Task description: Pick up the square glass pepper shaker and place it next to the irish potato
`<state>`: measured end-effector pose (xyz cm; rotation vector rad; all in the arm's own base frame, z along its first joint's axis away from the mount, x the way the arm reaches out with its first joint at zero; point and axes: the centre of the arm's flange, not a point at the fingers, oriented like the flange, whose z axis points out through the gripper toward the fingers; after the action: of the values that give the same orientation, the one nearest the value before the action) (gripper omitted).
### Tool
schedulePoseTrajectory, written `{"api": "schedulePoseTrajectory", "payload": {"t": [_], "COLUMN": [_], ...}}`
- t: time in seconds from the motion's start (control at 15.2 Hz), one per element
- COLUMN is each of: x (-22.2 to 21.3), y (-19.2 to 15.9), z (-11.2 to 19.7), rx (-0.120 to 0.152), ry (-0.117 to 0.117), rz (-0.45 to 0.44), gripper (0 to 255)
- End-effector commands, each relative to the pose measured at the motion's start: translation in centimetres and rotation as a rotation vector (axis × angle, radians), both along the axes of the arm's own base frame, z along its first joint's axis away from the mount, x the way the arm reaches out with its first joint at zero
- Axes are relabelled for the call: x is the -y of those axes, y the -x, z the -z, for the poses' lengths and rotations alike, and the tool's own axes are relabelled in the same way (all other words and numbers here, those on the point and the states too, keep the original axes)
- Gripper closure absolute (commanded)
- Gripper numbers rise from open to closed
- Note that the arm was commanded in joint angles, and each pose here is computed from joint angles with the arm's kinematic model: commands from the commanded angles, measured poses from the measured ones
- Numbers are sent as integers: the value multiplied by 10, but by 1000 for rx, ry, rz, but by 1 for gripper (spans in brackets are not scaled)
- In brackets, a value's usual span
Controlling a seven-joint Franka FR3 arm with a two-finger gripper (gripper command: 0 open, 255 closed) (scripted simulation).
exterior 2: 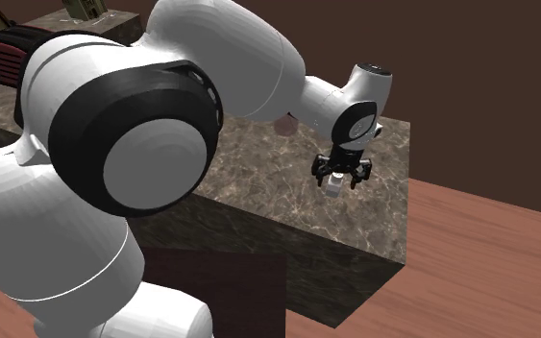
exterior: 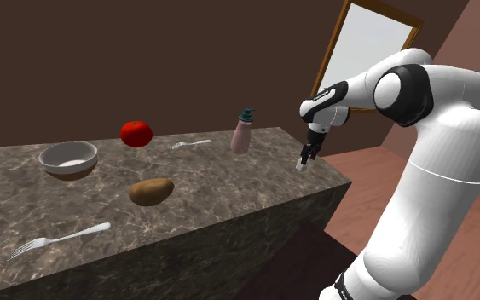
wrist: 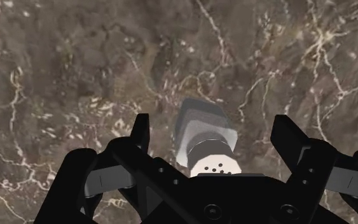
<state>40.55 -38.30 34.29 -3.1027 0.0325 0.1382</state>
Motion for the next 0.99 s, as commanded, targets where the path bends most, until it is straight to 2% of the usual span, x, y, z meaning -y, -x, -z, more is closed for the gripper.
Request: {"api": "schedulePoseTrajectory", "payload": {"t": [0.0, 0.33, 0.4, 0.92], "x": [0, 0, 0, 0], "y": [0, 0, 0, 0], "z": [2, 2, 2, 2], "rx": [0, 0, 0, 0], "ry": [0, 0, 0, 0], "rz": [0, 0, 0, 0], "gripper": [0, 0, 255, 255]}}
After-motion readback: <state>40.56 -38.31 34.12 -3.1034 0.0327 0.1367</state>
